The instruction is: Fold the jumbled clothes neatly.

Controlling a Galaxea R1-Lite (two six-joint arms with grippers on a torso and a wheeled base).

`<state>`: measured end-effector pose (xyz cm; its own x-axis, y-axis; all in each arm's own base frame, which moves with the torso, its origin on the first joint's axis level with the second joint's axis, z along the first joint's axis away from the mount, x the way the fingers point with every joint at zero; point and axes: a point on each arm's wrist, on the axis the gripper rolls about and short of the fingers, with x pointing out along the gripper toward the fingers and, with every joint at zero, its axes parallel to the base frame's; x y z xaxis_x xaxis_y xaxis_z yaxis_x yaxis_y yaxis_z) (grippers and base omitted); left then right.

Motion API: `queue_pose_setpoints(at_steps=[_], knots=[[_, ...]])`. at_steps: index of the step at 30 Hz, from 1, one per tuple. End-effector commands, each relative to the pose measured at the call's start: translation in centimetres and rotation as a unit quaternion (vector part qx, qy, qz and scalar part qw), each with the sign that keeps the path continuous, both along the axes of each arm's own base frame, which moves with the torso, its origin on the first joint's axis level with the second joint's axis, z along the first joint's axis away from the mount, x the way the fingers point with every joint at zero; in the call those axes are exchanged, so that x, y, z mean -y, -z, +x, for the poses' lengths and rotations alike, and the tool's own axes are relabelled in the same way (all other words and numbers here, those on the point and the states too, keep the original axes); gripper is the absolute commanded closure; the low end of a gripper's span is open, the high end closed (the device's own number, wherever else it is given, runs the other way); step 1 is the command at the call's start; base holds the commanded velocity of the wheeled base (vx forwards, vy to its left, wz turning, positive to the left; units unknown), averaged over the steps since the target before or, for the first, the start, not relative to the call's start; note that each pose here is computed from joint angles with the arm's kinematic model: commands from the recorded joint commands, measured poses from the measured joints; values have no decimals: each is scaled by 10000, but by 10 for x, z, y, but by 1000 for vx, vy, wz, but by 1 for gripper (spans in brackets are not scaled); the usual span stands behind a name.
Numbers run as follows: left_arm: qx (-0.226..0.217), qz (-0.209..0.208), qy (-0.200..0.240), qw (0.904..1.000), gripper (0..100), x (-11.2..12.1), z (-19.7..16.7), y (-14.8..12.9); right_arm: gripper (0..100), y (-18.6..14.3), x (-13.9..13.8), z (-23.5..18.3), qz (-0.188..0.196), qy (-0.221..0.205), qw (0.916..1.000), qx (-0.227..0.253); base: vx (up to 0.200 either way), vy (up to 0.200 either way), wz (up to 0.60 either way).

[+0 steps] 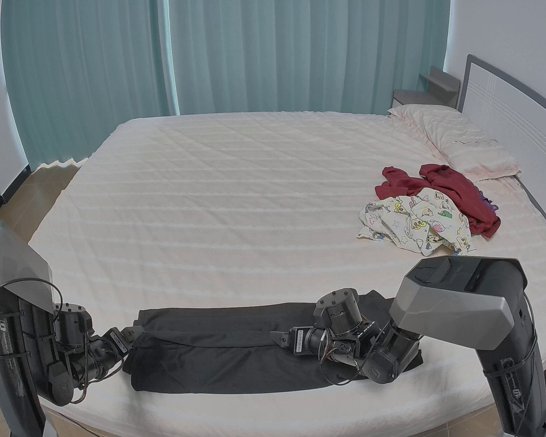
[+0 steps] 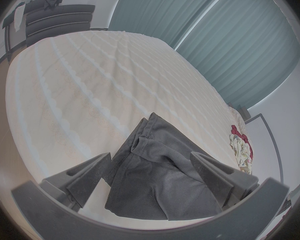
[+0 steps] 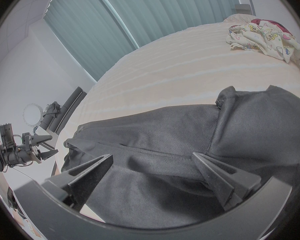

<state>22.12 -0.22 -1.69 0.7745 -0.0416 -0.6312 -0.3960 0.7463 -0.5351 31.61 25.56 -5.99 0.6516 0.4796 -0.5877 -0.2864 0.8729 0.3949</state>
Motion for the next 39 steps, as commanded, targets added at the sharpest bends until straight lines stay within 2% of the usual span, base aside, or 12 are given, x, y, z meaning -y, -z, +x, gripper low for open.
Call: queue_pose_setpoints(at_steps=[1,10,13,22,23,24,33,39], knots=[[82,-2,-1,10000,0,0,1,-1,0,-2,1,-9,-47,-63,10000,-62,0,0,0],[90,4,3,10000,0,0,1,-1,0,-16,5,-17,17,-94,9999,-44,0,0,0],[82,4,3,10000,0,0,1,-1,0,-25,10,-14,65,52,9999,86,0,0,0],[51,4,3,10000,0,0,1,1,0,-68,85,3,172,989,9946,273,0,0,0],[51,4,3,10000,0,0,1,1,0,-68,85,3,172,989,9946,273,0,0,0],[44,4,11,10000,0,0,1,1,0,-71,101,6,160,1206,9922,279,0,0,0],[13,9,20,10000,0,1,1,2,0,-55,147,6,-76,1808,9835,-90,0,0,0],[5,14,22,10000,0,1,0,2,0,-41,159,17,-136,2009,9794,-181,0,0,0]])
